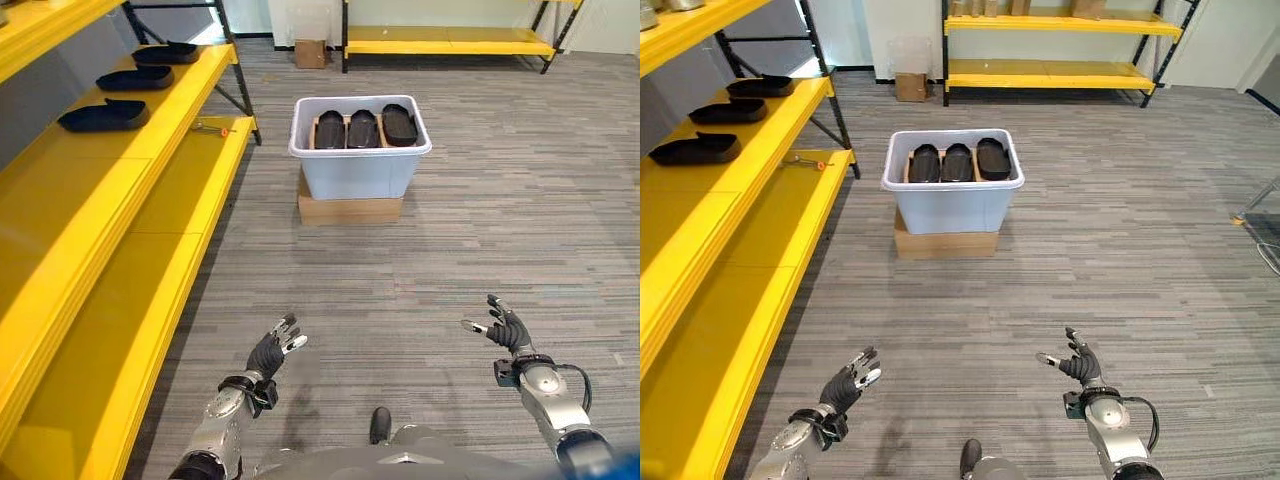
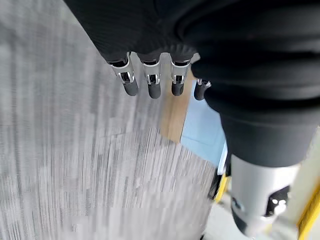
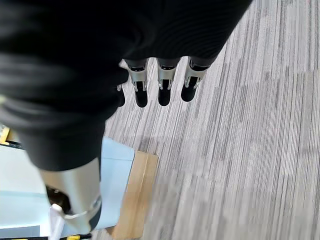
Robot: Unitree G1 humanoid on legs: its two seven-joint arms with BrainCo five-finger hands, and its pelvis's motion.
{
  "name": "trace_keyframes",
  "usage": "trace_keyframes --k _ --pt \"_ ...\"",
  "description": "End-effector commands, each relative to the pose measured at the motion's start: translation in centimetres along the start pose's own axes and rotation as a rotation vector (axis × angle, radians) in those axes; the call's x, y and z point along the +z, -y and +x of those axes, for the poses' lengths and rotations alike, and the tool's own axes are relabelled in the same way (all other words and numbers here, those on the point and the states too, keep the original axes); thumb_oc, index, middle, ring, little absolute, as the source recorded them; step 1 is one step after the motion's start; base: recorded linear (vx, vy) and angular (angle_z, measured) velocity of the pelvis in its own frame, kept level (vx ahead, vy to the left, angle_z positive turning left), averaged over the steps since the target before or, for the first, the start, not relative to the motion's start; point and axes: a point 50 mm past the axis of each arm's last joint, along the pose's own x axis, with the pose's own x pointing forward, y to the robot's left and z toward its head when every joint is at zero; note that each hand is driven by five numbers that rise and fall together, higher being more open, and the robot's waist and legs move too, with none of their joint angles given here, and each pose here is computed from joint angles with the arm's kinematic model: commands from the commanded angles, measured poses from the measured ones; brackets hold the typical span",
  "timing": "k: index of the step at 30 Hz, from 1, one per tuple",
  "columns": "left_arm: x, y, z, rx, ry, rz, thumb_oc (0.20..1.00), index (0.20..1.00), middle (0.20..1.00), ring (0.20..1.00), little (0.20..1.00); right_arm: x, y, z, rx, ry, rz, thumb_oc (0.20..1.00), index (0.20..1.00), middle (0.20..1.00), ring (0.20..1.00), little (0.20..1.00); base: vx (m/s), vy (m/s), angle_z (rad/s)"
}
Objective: Move parts from the plastic box to the shelf.
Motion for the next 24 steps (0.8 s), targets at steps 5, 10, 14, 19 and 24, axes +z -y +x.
trace_keyframes --k 5,10,14,19,24 --pt "3.7 -0.2 0.6 0.027 0.166 0.051 1.000 1.000 1.000 1.000 1.000 1.3 -0.4 0.2 0.032 0.074 -0.021 1.000 1.000 1.000 1.000 1.000 0.22 0.097 0.00" --pt "2.5 -1.3 -0.3 0.082 0.141 -0.024 1.000 1.000 1.000 1.000 1.000 1.3 -1.3 0.0 0.086 0.072 -0.041 1.000 1.000 1.000 1.000 1.000 0.29 0.112 -0.14" --pt "2.5 -2.2 -0.9 0.134 0.185 -0.041 1.000 1.000 1.000 1.000 1.000 1.4 -1.8 -0.2 0.121 0.083 -0.067 1.000 1.000 1.000 1.000 1.000 0.33 0.157 -0.31" --pt "2.6 -3.2 -1.2 0.174 0.165 -0.028 1.000 1.000 1.000 1.000 1.000 1.2 -2.7 -0.2 0.163 0.076 -0.065 1.000 1.000 1.000 1.000 1.000 0.36 0.129 -0.49" --pt "1.7 -3.1 -1.6 0.051 0.080 -0.014 1.000 1.000 1.000 1.000 1.000 1.4 -4.0 -0.2 0.241 0.073 -0.079 1.000 1.000 1.000 1.000 1.000 0.40 0.245 -0.07"
